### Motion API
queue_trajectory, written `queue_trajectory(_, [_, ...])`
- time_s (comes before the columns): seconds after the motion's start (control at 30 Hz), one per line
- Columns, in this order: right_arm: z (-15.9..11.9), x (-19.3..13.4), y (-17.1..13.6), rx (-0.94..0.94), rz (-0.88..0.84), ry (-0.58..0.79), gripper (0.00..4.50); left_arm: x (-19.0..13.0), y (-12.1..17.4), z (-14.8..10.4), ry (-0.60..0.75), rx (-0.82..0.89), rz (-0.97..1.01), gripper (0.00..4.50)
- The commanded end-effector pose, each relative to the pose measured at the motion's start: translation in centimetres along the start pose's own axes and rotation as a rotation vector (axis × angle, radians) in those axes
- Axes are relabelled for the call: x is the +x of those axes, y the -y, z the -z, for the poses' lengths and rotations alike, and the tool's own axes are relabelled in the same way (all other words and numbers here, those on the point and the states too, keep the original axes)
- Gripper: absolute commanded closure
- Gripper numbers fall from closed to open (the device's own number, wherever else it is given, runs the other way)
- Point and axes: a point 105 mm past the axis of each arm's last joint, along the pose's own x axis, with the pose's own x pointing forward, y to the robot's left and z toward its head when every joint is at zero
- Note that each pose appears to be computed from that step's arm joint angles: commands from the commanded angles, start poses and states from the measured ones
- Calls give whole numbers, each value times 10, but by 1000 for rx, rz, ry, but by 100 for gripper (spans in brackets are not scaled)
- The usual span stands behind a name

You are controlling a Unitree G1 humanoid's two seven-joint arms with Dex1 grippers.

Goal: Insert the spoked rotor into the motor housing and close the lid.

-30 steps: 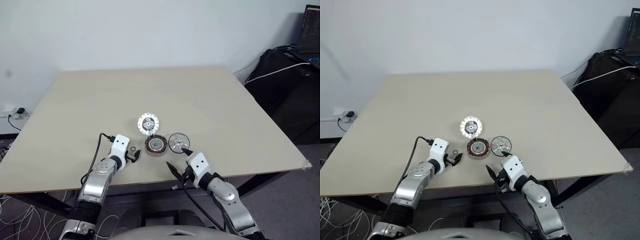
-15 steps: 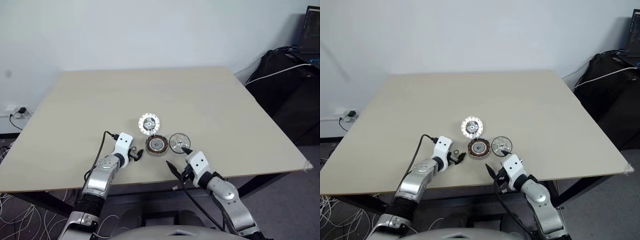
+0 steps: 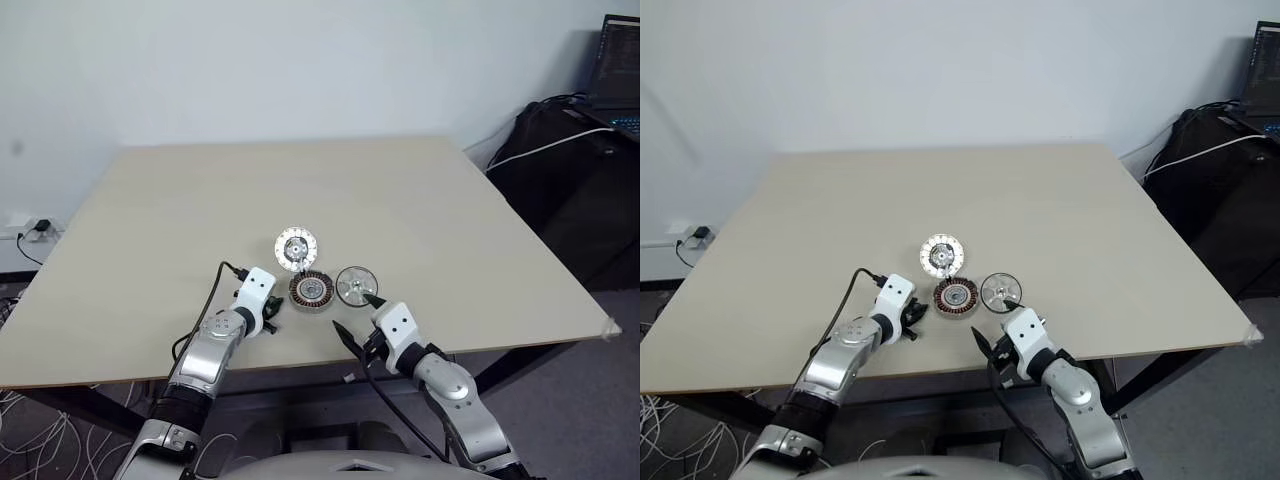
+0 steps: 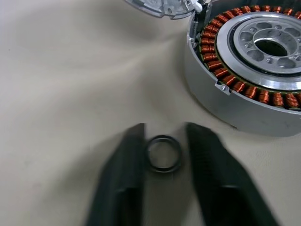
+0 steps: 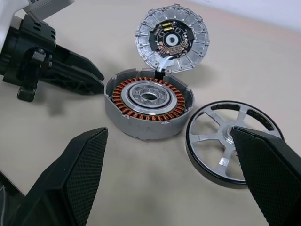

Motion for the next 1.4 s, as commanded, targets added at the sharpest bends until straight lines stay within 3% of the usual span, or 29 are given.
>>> queue_trajectory(0.03, [-17, 2, 2, -28, 6, 59, 0, -4, -9, 3, -19, 14, -37, 383])
queue_trajectory(0.23, [-18, 2, 3, -28, 11, 58, 0, -6, -12, 4, -10, -1, -65, 383])
queue_trajectory(0.67, [-18, 0, 3, -24, 16, 51, 0, -29, -25, -30, 144, -25, -155, 383])
queue_trajectory(1.0, [-21, 3, 1, -23, 3, 52, 0, -23, 3, -73, 255, 24, -23, 383])
queue_trajectory(1.4, [-12, 0, 5, -19, 27, 42, 0, 8, 38, -74, 192, 71, 124, 383])
